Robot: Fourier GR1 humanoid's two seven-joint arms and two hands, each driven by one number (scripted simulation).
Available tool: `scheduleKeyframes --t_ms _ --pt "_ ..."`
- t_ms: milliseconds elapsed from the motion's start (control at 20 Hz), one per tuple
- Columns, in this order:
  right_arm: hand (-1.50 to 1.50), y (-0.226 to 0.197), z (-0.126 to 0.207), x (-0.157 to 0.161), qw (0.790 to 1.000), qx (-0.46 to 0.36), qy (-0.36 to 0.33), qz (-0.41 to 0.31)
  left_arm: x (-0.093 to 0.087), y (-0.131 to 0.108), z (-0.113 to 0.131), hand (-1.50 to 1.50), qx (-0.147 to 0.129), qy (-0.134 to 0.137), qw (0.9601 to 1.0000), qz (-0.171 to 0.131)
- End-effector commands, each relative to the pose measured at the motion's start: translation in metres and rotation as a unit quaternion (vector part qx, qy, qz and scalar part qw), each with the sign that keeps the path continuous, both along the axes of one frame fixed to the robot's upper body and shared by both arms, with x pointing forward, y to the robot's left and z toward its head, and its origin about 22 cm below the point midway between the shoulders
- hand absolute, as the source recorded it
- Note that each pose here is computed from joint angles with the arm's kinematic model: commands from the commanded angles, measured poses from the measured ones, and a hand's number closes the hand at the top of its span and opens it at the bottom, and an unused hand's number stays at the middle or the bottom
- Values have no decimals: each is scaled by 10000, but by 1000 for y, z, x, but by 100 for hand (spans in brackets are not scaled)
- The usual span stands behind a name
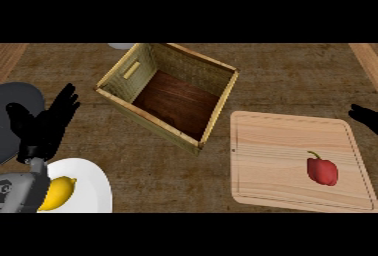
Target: Pick the bell pepper from the cutting board and place it in the basket
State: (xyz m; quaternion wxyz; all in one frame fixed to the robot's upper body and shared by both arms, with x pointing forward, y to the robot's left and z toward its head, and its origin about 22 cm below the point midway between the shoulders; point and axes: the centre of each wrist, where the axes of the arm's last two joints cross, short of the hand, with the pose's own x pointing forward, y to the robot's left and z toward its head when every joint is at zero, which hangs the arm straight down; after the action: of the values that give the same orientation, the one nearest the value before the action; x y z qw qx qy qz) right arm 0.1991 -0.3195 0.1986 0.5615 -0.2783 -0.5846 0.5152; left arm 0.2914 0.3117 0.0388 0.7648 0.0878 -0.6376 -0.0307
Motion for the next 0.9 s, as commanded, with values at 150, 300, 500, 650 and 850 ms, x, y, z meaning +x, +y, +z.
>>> scheduleKeyframes --t_ms 150,300,500,650,850 --pt "-150 6 -80 15 9988 482 -93 52 -8 11 -20 0 -4 54 10000 1" --pt "-150 16 -78 29 9999 30 25 -101 3 1 -16 0 -24 -13 10000 7" --pt "-150 -2 -94 41 9990 -219 371 -117 -3 15 -11 0 -34 69 10000 13" --pt "-150 10 -109 47 9976 -496 479 -73 10 10 13 0 39 18 10000 15" --pt "-150 -11 -118 51 9976 -459 499 -127 2 -5 11 0 162 31 9999 -2"
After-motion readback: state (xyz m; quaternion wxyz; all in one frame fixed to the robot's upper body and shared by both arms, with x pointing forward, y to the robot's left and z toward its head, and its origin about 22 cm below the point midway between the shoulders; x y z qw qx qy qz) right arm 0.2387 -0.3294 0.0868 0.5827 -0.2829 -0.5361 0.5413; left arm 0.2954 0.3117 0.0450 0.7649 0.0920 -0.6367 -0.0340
